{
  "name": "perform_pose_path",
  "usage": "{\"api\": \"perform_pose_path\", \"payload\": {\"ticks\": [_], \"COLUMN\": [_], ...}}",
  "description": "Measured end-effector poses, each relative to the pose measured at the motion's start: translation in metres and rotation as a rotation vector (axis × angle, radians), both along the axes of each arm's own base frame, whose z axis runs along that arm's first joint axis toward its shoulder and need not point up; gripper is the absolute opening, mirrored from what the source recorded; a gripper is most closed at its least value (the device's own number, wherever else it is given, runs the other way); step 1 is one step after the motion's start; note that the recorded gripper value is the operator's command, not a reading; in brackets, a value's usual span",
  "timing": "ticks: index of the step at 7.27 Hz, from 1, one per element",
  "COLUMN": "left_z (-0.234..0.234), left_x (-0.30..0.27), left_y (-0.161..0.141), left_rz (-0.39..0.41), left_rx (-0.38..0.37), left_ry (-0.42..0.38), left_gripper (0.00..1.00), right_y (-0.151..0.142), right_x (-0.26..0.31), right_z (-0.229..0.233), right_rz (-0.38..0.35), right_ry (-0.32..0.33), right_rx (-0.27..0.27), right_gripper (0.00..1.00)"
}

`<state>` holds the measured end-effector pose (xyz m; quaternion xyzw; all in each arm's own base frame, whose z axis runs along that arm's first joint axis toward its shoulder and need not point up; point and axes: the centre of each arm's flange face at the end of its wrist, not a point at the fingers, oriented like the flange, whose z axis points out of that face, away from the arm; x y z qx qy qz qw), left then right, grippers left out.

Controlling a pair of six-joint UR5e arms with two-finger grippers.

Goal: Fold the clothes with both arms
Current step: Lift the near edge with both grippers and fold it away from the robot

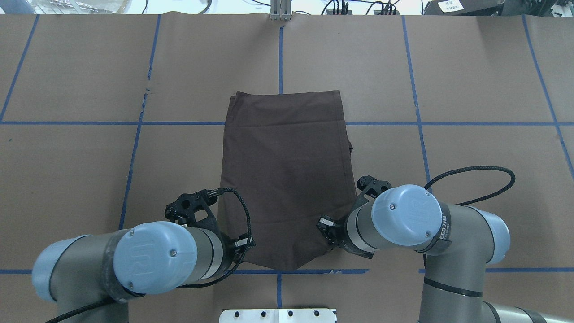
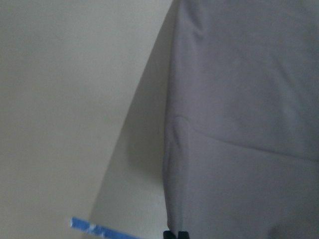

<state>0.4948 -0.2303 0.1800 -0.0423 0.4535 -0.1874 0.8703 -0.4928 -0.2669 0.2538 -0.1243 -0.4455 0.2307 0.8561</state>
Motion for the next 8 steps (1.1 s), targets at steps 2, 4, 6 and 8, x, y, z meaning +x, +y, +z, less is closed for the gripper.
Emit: {"api": "perform_pose_path", "payload": {"ticks": [2, 4, 6, 8], "left_z": [-0.009, -0.008, -0.004, 0.015], "left_x": [-0.016, -0.022, -0.036, -0.027], "left_y": [0.012, -0.009, -0.081, -0.157], "left_rz": [0.033, 0.015, -0.049, -0.112], "left_rx": [-0.015, 0.008, 0.018, -0.001], "left_ry": [-0.010, -0.020, 0.016, 0.055], "left_gripper": [0.00, 0.00, 0.00, 0.00], "right_y": [0.005, -0.035, -0.110, -0.185], "right_x": [0.002, 0.009, 0.010, 0.015], "right_z": [-0.006, -0.005, -0.010, -0.018], "right_rz": [-0.028, 0.031, 0.105, 0.164], "right_ry": [-0.023, -0.014, 0.000, 0.013], "right_rx": [-0.009, 0.001, -0.024, -0.062], "right_gripper": [0.00, 0.00, 0.00, 0.00]}}
